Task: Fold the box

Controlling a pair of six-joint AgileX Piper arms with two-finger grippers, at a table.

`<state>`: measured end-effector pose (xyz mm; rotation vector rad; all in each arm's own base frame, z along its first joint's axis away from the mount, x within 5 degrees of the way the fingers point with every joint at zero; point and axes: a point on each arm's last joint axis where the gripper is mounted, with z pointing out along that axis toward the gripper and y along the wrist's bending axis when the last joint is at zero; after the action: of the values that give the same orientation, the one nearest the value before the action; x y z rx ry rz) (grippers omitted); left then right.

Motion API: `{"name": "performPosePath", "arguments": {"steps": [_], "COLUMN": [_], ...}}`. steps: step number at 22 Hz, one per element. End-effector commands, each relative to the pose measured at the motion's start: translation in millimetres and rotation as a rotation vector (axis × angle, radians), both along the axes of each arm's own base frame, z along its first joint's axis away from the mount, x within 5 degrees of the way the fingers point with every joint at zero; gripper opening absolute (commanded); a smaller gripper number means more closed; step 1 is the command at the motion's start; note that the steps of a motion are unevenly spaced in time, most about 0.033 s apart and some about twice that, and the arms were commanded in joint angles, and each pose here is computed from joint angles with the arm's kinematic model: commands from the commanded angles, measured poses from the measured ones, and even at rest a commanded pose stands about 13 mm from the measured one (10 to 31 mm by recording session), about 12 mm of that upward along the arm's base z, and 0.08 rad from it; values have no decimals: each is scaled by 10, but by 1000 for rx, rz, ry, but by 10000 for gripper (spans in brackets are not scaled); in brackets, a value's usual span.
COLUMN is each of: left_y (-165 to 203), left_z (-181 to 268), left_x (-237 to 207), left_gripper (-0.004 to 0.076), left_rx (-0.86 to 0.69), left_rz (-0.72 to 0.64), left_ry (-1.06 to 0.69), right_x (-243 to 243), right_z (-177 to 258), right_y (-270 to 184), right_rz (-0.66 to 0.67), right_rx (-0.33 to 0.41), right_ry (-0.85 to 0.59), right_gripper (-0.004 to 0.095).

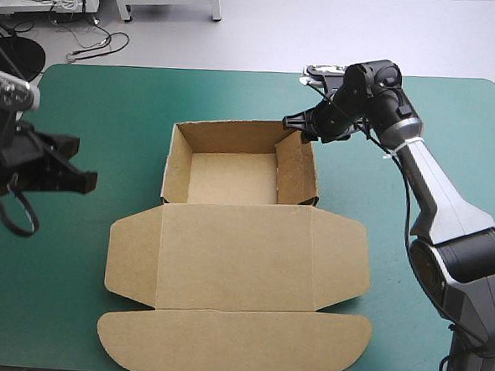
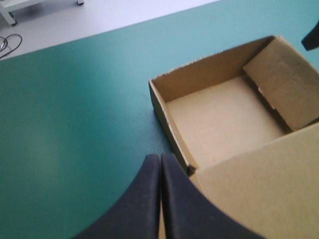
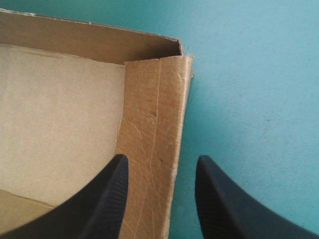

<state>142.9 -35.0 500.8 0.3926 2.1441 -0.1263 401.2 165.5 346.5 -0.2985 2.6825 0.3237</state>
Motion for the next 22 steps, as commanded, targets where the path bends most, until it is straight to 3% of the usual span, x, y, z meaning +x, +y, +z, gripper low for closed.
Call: {"name": "performPosePath", "arguments": {"steps": [1, 7, 10, 14, 19, 22], "left_y": [59, 118, 134, 150, 174, 202], "left_z": [-119, -663, -905, -1425, -1703, -1690], "left_x": [-281, -582, -660, -771, -819, -800], "left_gripper": [-10, -10, -9, -10, -10, -10], "left_rx": [-7, 1, 6, -3, 16, 46], "left_rz": [7, 10, 11, 20, 31, 47], "left_ry": [-57, -6, 23, 89, 117, 90], "right_x": [-29, 110, 135, 147, 158, 155], "right_z": [151, -137, -223, -303, -148, 179], "right_y": [-11, 36, 78, 87, -133, -729], "right_rz": [-2, -15, 0, 23, -22, -141], "right_rx": [41, 36, 67, 63, 74, 81], "right_ry": [-36, 35, 69, 87, 52, -32], "right_gripper": [394, 389, 346, -6, -20, -20]}}
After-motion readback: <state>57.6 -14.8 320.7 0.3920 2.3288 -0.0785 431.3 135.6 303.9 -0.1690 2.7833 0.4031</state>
